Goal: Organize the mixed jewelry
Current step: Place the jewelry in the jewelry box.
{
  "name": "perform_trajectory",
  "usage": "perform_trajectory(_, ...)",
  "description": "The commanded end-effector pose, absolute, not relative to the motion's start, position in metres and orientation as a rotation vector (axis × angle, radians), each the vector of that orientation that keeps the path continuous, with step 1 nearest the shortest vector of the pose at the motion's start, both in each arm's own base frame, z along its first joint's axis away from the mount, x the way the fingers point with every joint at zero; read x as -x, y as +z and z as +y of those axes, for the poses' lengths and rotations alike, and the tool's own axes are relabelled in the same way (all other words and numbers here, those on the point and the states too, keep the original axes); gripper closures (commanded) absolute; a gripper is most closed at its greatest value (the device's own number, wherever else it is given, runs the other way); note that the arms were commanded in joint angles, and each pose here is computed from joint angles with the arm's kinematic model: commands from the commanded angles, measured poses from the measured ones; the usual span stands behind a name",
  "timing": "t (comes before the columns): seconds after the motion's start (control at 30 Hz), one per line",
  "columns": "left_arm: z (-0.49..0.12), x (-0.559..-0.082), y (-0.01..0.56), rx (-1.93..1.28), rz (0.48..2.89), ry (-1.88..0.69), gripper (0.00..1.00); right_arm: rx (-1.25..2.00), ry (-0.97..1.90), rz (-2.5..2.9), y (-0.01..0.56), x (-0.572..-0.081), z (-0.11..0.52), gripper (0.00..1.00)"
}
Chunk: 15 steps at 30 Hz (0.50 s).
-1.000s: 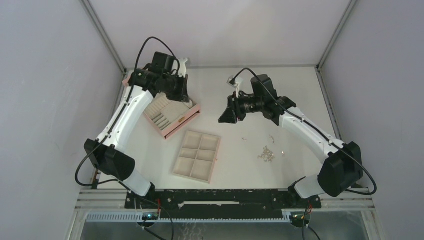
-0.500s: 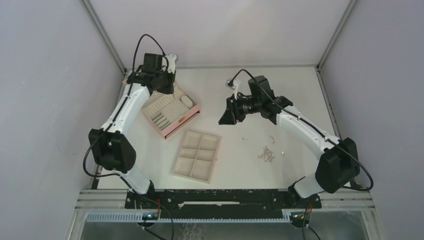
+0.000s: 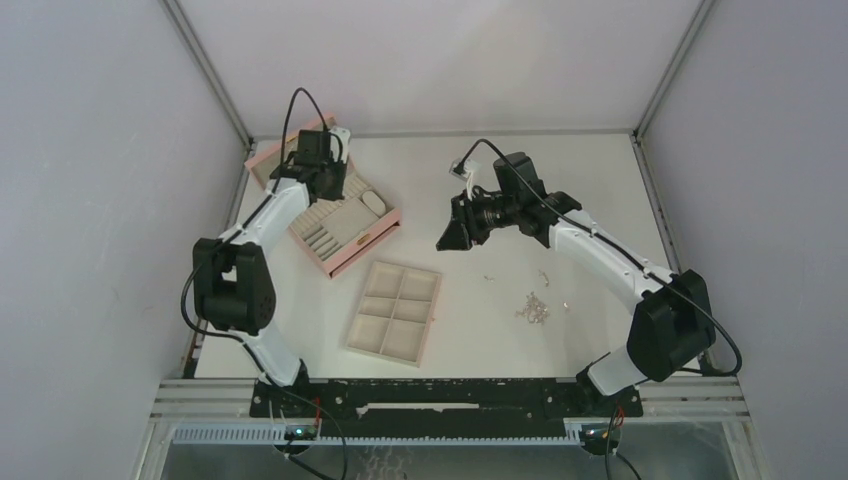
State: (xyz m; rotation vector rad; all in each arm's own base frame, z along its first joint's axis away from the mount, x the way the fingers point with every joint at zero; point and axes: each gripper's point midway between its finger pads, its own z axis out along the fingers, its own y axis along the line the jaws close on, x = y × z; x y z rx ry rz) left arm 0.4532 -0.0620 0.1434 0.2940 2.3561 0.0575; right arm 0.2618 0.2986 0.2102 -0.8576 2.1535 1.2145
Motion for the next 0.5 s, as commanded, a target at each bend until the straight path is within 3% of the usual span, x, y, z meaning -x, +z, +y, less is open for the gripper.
perform_trajectory(0.0, -0.052, -0.468, 0.159, -0.224, 2.271, 0.09, 1.0, 0.873, 1.216, 2.076, 0.227, -0.273, 0.304, 0.56)
perform_trajectory(0.47, -0.056, -0.454, 0.132, -0.136, 2.36, 0.009, 1.0, 0.87, 1.224, 2.083, 0.227, -0.271, 0.306, 0.56)
